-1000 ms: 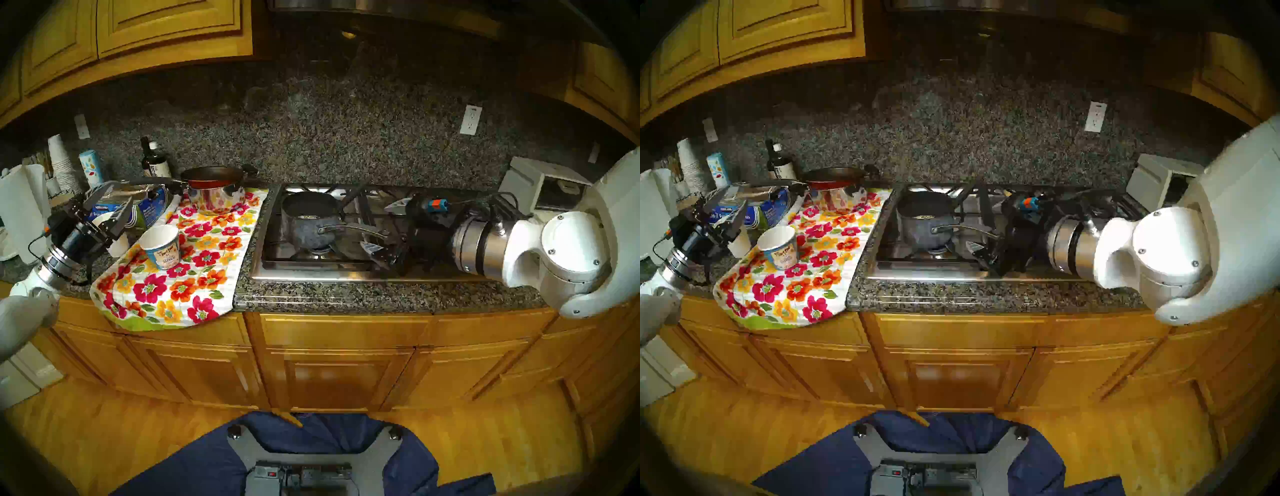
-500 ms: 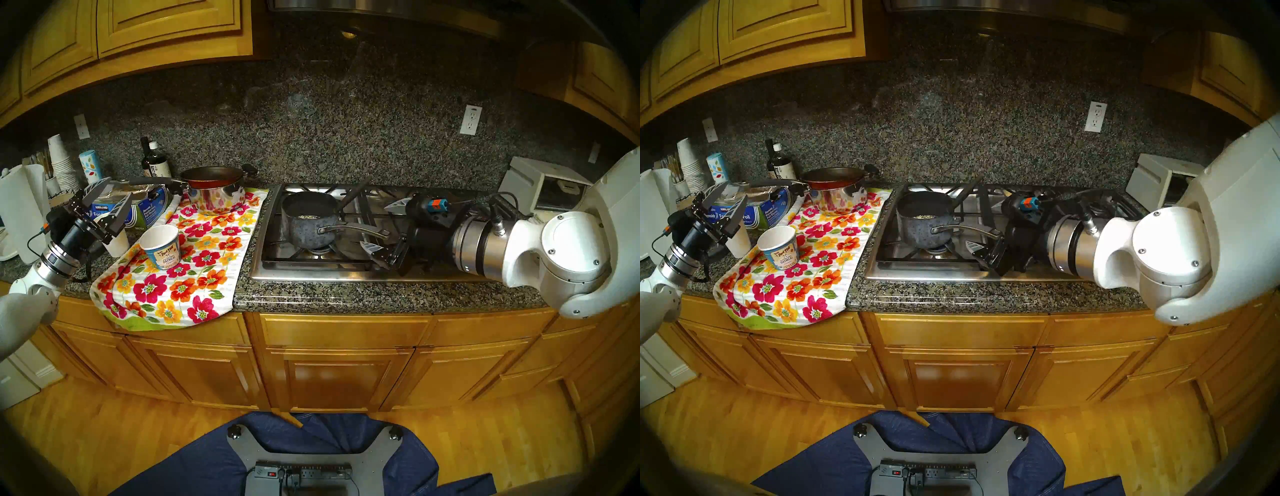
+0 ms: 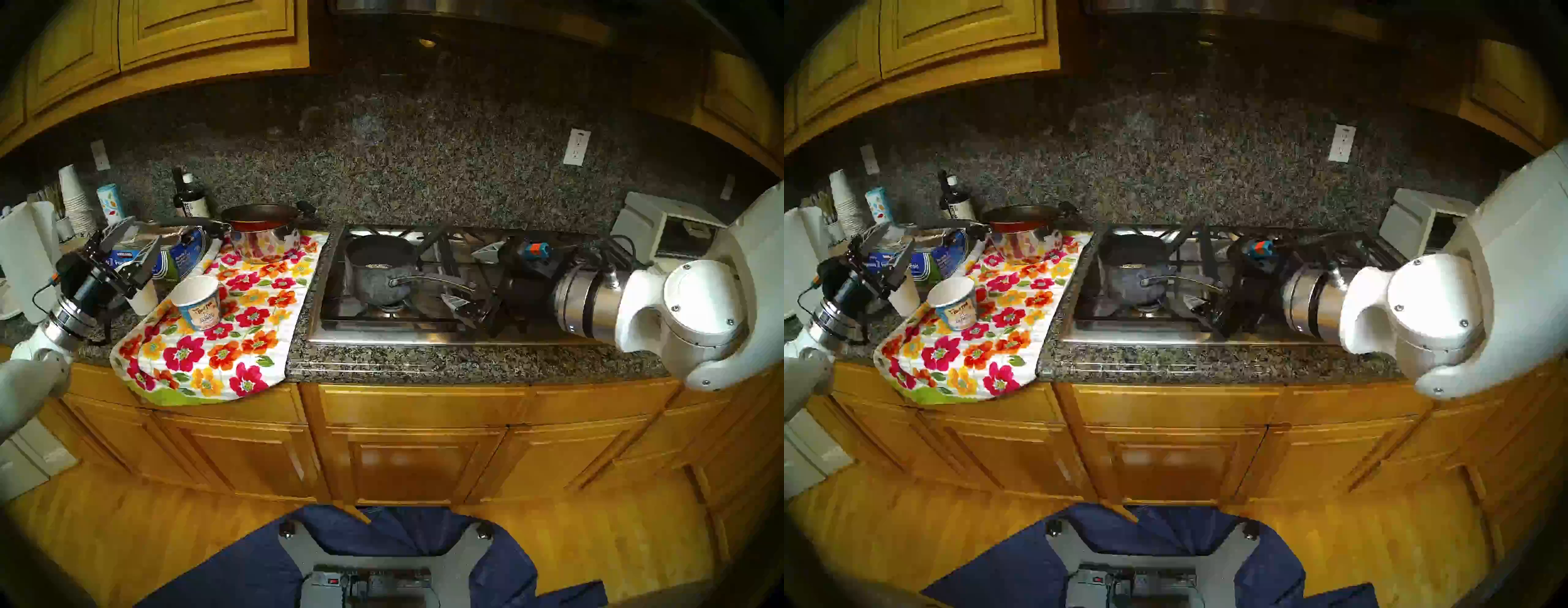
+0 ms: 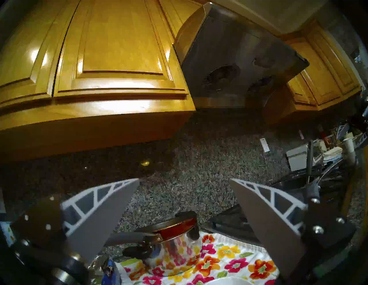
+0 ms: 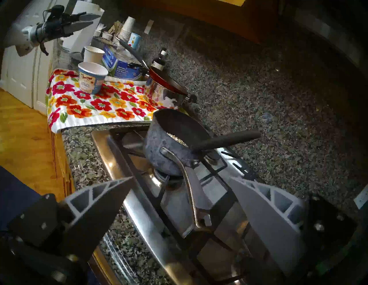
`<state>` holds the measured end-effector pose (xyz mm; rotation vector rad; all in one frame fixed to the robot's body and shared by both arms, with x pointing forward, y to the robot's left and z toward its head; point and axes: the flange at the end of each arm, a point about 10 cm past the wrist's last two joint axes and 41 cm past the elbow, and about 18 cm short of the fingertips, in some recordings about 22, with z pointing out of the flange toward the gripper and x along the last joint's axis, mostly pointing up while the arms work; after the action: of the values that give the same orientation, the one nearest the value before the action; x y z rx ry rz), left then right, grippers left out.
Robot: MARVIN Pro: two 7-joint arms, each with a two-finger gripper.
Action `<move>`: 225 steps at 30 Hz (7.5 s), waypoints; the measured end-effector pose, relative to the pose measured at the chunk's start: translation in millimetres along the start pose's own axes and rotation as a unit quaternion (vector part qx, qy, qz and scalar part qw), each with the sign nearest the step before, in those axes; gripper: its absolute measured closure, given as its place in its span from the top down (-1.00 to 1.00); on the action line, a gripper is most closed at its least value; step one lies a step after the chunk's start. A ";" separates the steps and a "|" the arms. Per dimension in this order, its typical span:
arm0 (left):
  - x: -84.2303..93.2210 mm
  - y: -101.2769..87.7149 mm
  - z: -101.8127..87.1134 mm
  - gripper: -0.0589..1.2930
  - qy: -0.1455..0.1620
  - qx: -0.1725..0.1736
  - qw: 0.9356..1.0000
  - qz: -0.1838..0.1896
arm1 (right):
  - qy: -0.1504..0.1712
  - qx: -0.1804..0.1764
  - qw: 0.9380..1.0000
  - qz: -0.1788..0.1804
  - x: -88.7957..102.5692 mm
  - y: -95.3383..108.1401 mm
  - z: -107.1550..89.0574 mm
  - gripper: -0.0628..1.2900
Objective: Pour oats into pot and stir with a spoon
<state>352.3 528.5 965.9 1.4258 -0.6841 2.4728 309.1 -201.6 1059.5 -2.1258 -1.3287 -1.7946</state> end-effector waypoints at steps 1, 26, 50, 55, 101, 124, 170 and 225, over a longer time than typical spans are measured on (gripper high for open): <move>0.0 0.0 -0.1 0.89 0.000 0.000 1.000 0.000 | 0.002 -0.002 1.000 0.003 0.0 0.3 0.9 0.94; 0.8 0.3 -0.9 0.89 0.001 0.000 1.000 0.001 | 0.067 -0.037 0.995 0.057 -7.1 13.1 42.5 0.94; 1.3 0.5 -1.5 0.89 0.001 0.000 1.000 0.002 | 0.128 -0.073 0.981 0.126 -29.4 23.6 79.8 0.94; 1.5 0.4 -1.5 0.89 0.002 0.001 1.000 0.002 | 0.137 -0.078 0.978 0.135 -31.6 25.4 88.8 0.94; 1.8 1.0 -2.5 0.89 0.004 0.001 1.000 0.003 | 0.206 -0.086 0.912 0.345 -36.2 7.3 133.1 0.94; 2.2 1.2 -2.7 0.89 0.005 0.001 1.000 0.005 | 0.238 -0.052 0.920 0.307 -23.6 14.2 137.8 -0.88; 2.5 1.5 -3.3 0.89 0.006 0.000 1.000 0.006 | 0.152 0.039 0.981 0.116 -9.4 74.9 131.1 -0.89; 3.9 1.3 -3.5 0.89 0.009 0.002 1.000 0.008 | 0.182 0.053 0.965 0.179 -1.7 40.1 153.2 0.89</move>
<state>347.1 528.9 967.3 1.4023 -0.6910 2.4975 453.4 -144.8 1027.4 -1.7310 -0.8663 -1.7982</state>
